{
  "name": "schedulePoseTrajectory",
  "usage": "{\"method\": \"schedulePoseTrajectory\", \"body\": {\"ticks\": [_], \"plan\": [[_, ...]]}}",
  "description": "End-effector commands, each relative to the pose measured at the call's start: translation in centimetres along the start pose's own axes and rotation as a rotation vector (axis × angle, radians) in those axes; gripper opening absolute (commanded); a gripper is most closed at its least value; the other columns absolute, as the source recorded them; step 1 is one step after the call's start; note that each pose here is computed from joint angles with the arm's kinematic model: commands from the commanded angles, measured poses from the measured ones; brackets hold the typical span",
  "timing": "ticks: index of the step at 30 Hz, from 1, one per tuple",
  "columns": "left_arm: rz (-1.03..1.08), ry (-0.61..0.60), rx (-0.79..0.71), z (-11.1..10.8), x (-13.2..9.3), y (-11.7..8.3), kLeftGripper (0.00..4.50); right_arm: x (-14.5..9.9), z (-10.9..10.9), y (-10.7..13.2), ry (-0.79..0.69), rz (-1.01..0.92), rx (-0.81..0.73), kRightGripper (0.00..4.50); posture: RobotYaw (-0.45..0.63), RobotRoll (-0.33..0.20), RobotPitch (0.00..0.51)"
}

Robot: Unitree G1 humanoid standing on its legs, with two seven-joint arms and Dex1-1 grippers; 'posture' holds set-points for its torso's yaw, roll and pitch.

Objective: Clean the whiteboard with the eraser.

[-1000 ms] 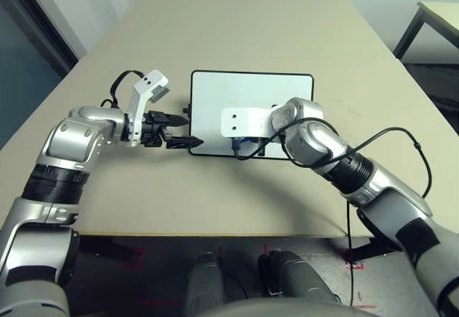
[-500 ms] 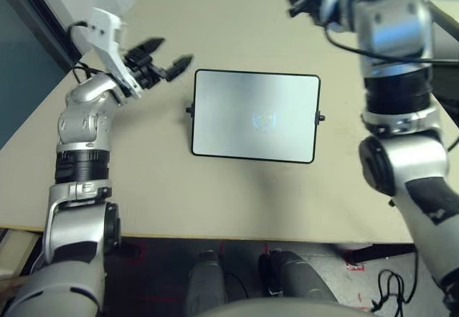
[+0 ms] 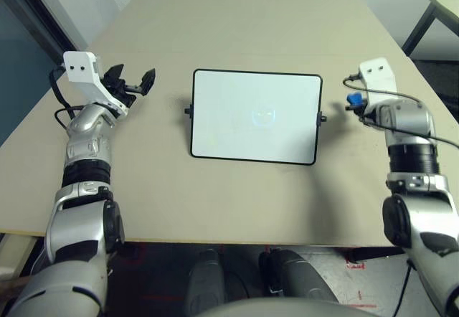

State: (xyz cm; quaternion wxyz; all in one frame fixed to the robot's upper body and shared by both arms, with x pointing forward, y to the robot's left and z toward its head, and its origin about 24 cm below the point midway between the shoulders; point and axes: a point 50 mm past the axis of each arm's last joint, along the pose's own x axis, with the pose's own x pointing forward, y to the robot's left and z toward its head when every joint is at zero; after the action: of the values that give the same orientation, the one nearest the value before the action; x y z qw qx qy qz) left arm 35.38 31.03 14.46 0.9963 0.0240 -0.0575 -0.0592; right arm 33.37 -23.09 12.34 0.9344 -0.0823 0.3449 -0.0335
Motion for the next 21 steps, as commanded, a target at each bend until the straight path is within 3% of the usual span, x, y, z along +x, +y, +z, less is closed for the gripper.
{"method": "schedulePoseTrajectory", "body": {"ticks": [1,4,5,15,18,21], "plan": [[-0.049,0.036,-0.01,-1.2,0.2,-1.2,4.5,0.2,-1.5,1.3,0.073,0.07,0.03,0.53,-0.13,0.0,0.103],[-0.066,0.034,-0.016,-1.3,0.6,-1.9,4.5,0.3,-1.2,1.5,0.056,0.094,0.039,0.53,-0.13,0.0,0.103],[-0.065,0.026,-0.016,-1.2,0.7,-2.0,4.5,0.2,-0.9,1.2,0.035,0.09,0.052,1.25,-0.13,0.0,0.103],[0.107,-0.113,-0.01,0.3,0.8,-1.2,4.5,-0.3,2.7,-4.3,-0.374,-0.006,0.136,4.46,-0.12,0.0,0.085],[0.178,-0.143,0.004,0.5,0.4,-0.3,4.5,-0.2,2.9,-6.3,-0.485,-0.069,0.171,4.46,-0.13,0.0,0.073],[0.228,-0.142,0.013,-0.1,-0.2,0.3,4.5,1.0,1.2,-8.3,-0.568,-0.13,0.199,4.46,-0.12,0.0,0.06]]}}
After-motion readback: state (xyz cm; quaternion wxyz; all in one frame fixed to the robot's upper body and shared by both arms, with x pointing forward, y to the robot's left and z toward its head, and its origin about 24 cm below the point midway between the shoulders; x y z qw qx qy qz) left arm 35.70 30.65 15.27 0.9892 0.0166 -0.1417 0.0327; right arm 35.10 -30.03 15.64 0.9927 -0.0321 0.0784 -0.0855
